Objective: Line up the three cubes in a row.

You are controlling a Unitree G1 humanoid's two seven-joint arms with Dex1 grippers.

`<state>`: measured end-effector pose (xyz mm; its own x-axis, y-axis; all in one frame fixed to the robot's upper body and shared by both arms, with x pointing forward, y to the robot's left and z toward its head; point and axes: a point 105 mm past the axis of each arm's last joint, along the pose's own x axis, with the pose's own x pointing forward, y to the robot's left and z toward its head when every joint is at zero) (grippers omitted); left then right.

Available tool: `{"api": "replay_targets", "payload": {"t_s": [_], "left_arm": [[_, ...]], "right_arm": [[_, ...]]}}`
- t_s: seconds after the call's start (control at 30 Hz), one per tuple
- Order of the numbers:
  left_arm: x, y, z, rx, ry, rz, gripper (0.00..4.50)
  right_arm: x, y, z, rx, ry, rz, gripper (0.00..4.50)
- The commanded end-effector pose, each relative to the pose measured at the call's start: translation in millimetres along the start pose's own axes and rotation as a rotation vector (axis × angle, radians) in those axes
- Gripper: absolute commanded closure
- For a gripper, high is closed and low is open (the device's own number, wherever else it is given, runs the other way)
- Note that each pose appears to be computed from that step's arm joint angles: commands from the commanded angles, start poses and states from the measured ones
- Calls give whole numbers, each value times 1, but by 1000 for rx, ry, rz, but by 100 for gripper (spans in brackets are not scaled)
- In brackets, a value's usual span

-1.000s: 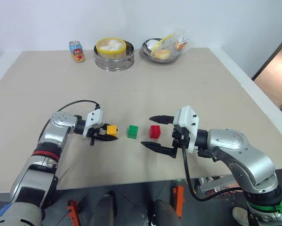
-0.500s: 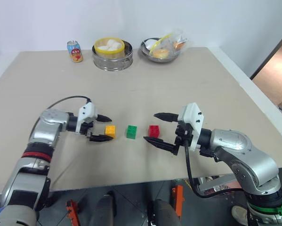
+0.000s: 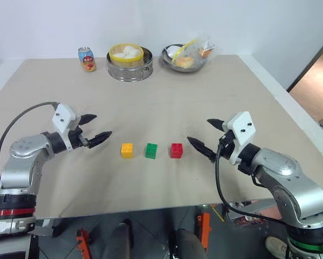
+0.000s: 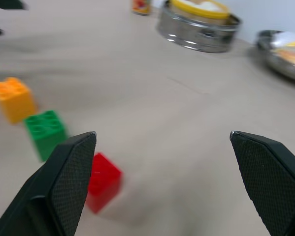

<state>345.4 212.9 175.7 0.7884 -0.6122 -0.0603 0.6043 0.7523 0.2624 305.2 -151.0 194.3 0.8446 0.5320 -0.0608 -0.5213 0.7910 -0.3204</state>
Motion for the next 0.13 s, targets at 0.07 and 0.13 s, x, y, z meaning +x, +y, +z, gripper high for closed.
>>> {"api": "replay_targets", "payload": {"t_s": [0.07, 0.13], "left_arm": [[-7, 6, 9, 71, -38, 148, 5], [-7, 4, 7, 66, -41, 173, 5]], "right_arm": [[-11, -27, 7, -33, -18, -222, 0], [-12, -32, 4, -30, -9, -262, 0]]}}
